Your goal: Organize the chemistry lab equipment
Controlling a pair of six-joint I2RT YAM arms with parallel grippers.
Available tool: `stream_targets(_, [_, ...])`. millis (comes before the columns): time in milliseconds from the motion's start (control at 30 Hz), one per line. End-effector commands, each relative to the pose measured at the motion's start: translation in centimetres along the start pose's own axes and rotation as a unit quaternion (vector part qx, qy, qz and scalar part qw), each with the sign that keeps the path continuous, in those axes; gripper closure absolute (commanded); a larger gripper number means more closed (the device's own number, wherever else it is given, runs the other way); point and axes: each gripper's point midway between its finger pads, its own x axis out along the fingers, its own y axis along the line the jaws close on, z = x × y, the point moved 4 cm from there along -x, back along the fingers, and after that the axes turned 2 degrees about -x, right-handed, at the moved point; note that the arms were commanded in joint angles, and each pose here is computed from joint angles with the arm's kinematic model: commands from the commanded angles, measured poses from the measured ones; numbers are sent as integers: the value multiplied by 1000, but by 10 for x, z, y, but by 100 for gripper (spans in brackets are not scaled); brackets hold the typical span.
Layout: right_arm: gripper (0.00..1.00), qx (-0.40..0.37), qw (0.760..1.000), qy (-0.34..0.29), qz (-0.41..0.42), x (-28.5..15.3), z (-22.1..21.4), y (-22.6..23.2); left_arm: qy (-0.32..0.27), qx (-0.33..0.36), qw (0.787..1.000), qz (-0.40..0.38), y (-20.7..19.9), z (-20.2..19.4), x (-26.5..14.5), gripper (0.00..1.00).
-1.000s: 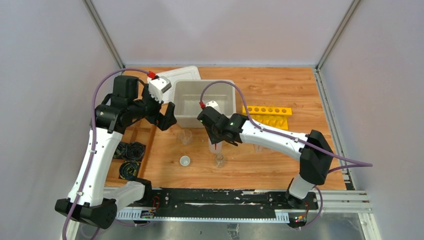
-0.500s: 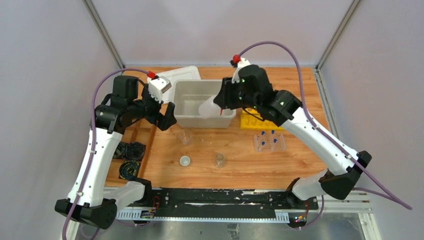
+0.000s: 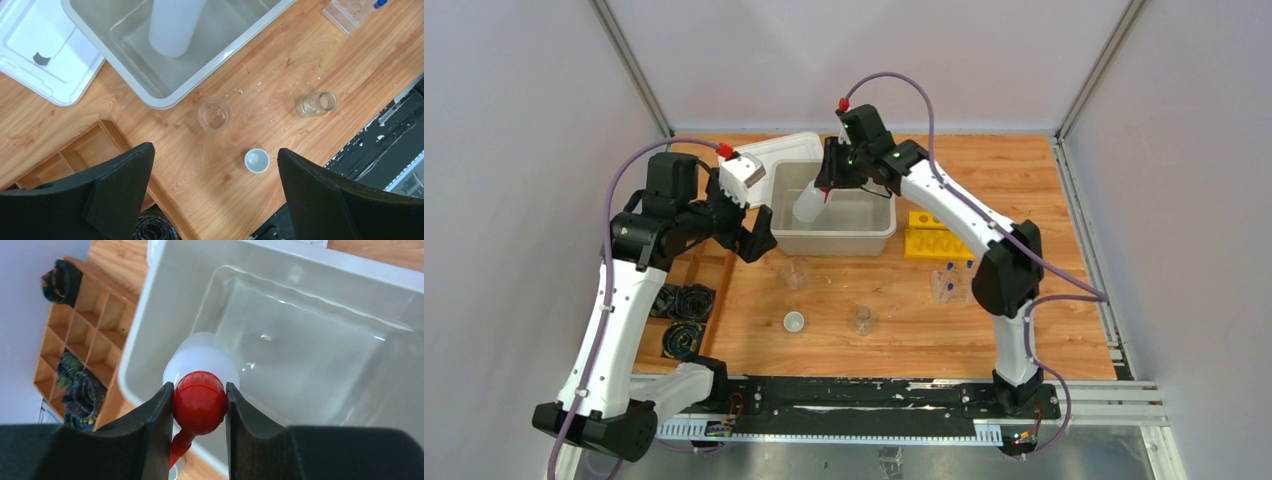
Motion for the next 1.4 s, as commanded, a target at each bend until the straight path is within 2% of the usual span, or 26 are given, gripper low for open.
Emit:
stream_targets(0, [100, 17, 1000, -2, 20, 32, 14, -10, -24, 11, 1000, -1, -3, 7, -8, 0])
stream_targets(300, [100, 6, 1000, -1, -2, 79, -9, -43, -25, 16, 1000, -3, -4, 4, -9, 0])
stream_targets(333, [97, 1, 1000, 0, -11, 81, -12, -48, -25, 17, 1000, -3, -4, 4, -9, 0])
stream_targets(500, [55, -36, 997, 7, -74, 72, -17, -71, -23, 20, 1000, -4, -4, 2, -8, 0])
stream_targets(600, [42, -61, 990, -7, -127, 57, -8, -82, -23, 21, 1000, -3, -4, 2, -7, 0])
stream_targets(800, [25, -101, 979, -43, -174, 24, 15, -81, -23, 22, 999, -3, -4, 2, -8, 0])
stream_targets(967, [22, -145, 962, -70, -220, -5, 28, -71, -22, 20, 1000, -3, -3, 3, -7, 0])
stream_targets(1033, [24, -162, 958, -80, -221, -18, 31, -59, -21, 20, 1000, -3, -3, 2, -7, 0])
stream_targets(1133, [30, -164, 965, -97, -177, -42, 26, -31, -16, 16, 1000, 4, 0, 2, -5, 0])
stream_targets(1267, [33, -195, 971, -98, -102, -56, -14, 17, -5, -7, 1000, 29, 12, 2, -2, 0])
stream_targets(1367, [38, -218, 972, -75, -52, -57, -52, 51, 1, -33, 998, 52, 27, 3, -1, 0])
